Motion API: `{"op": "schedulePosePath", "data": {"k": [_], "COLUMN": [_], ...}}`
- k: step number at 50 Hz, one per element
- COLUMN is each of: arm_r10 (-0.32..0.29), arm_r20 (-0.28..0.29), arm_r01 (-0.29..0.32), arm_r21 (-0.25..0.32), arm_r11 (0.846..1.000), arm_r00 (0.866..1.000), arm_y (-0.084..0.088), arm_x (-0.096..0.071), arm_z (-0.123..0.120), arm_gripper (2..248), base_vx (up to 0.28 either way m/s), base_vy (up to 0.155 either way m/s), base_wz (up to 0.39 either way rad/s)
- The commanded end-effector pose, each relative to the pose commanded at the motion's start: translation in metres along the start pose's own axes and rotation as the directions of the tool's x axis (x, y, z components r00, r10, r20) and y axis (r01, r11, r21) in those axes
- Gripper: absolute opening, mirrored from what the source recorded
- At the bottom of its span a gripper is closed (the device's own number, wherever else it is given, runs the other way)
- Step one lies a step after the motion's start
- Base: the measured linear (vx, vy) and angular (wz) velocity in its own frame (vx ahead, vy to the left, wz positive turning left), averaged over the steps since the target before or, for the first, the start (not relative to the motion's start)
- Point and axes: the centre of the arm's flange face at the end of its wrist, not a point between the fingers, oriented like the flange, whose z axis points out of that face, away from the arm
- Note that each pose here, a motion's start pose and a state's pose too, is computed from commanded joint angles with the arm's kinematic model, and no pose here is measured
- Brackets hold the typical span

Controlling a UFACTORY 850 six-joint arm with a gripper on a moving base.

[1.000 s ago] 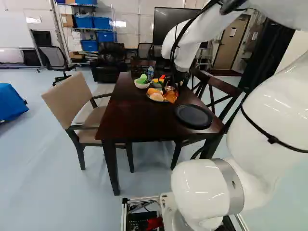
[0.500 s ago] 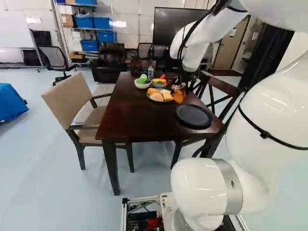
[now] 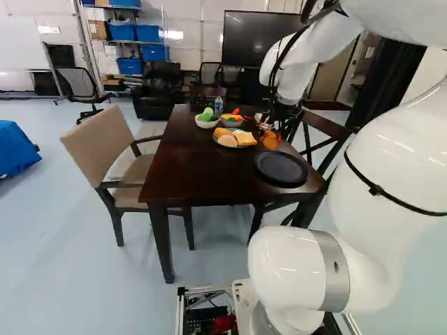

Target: Move the croissant to the empty plate

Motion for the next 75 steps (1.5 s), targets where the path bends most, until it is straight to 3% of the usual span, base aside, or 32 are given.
{"op": "schedulePosePath", "data": {"k": [29, 42, 60, 75], "arm_r10": [0.121, 0.17, 0.169, 0.144], "arm_r20": [0.046, 0.042, 0.042, 0.053], "arm_r01": [-0.118, -0.166, -0.166, -0.14], "arm_r21": [-0.055, -0.077, -0.076, -0.065], "arm_r11": [0.991, 0.983, 0.983, 0.988], "arm_r00": [0.992, 0.985, 0.985, 0.988], "arm_y": [0.059, 0.082, 0.081, 0.071], "arm_x": [-0.015, -0.026, -0.025, -0.014], "arm_z": [0.024, 0.019, 0.019, 0.029], "arm_gripper": [129, 129, 129, 129], "base_vx": [0.0, 0.0, 0.0, 0.0], "base_vy": [0.0, 0.0, 0.0, 0.0], "base_wz": [0.0, 0.0, 0.0, 0.0]}}
